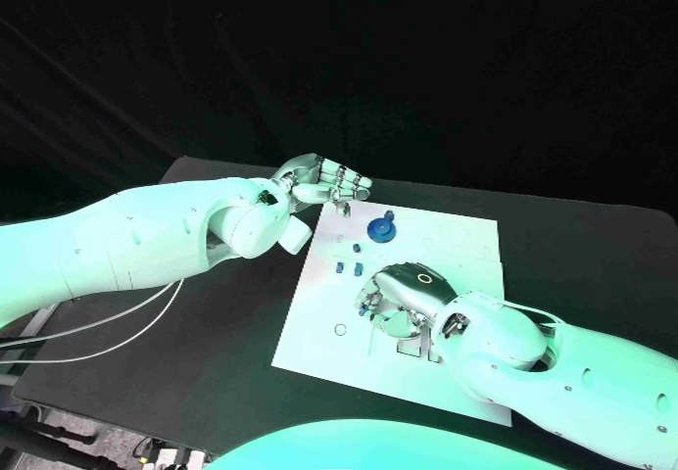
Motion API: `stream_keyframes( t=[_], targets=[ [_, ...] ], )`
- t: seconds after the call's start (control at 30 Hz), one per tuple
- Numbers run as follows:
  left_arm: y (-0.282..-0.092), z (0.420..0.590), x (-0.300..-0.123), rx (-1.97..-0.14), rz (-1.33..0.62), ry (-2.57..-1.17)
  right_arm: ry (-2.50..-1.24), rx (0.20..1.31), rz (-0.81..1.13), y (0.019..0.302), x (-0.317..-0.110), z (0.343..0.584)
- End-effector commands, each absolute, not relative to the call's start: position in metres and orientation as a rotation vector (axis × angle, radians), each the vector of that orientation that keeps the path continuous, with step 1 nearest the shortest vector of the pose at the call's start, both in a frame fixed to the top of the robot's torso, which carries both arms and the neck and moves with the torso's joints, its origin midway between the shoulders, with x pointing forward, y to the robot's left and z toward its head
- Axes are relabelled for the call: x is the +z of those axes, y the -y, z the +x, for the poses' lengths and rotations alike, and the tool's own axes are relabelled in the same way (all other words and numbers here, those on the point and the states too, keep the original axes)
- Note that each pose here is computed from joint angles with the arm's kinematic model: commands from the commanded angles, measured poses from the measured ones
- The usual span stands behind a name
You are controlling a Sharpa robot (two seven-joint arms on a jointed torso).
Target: Assemble the parts on the task board
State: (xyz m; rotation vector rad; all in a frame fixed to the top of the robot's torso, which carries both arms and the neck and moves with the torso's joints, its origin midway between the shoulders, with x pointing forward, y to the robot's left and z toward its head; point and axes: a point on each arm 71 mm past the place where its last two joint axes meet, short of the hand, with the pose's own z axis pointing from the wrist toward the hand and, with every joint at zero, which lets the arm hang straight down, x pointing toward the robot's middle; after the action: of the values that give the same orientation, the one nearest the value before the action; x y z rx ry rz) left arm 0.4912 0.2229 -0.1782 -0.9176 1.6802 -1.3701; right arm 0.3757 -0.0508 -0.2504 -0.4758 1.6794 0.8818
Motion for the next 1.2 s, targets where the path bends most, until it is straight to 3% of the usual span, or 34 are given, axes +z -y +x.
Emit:
stream_keyframes(
  t=[0.03, 1.2],
  targets=[
    [-0.220, 0.491, -0.178, -1.384, -0.901, -1.697, -1.671, 0.864, -0.481, 0.051, -0.251, 0.376],
    [-0.218, 0.491, -0.178, -1.382, -0.898, -1.714, -1.801, 0.812, -0.544, 0.046, -0.263, 0.377]
  ],
)
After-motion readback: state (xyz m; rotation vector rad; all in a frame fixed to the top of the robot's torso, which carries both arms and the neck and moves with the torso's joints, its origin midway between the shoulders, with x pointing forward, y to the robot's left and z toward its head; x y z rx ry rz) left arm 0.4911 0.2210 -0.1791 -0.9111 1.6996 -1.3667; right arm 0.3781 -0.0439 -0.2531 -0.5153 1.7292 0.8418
